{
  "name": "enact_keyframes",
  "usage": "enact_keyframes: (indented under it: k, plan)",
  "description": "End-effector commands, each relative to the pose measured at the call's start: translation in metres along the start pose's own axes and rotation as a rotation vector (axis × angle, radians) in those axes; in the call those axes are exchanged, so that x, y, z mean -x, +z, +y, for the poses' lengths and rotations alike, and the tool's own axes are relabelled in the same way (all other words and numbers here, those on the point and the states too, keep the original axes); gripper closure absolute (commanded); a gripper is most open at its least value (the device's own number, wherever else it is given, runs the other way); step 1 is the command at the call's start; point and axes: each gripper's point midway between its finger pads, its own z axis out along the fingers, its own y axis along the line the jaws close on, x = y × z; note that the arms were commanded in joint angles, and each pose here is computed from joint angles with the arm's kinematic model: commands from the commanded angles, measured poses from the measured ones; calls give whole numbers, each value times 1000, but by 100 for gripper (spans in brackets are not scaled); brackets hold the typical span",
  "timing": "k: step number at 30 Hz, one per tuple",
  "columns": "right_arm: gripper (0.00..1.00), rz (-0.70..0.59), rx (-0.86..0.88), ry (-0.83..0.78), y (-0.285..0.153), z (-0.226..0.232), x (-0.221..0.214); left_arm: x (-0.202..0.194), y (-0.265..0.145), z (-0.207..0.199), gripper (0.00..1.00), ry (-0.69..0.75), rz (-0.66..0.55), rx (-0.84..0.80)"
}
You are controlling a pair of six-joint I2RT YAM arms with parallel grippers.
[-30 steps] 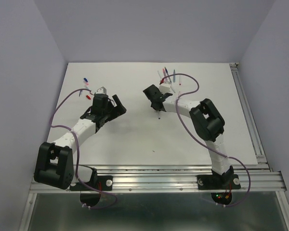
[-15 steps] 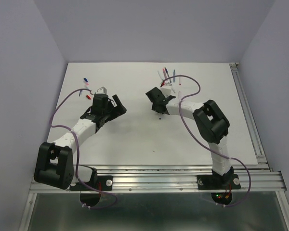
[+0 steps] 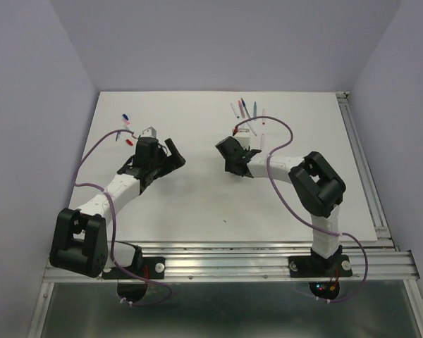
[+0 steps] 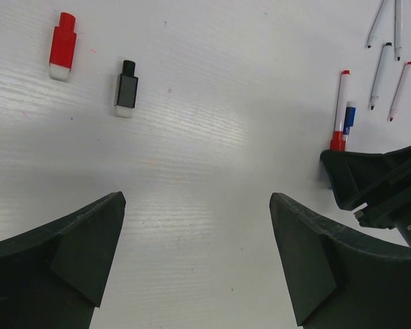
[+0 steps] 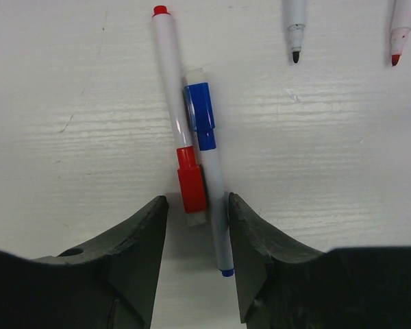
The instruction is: Open the pen caps
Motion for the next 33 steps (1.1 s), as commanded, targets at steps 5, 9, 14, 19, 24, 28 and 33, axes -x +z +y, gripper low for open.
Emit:
enact_keyframes:
  k: [5,9,14,19,24,28,33]
  plan:
    - [60,110,23,-113,-15,-13,-46,11,-11,-11,1,19,-45,-47]
    - [70,116,6,-126,-13,-18,-50,11,-11,-12,1,21,-42,-50]
    - [83,122,-24,-127,-9,-23,-55,14,-14,-14,1,21,-51,-56]
    - [89,100,-107,-79,-14,-39,-50,13,-15,-15,1,21,-51,-59]
    - [92,58,-130,-23,-32,-49,-37,14,-19,-20,1,21,-52,-85]
    - [94,11,-78,14,-48,-49,-25,13,-23,-30,1,23,-41,-143]
    - [95,-34,204,-15,-74,-22,-20,5,-33,-54,1,26,-11,-295]
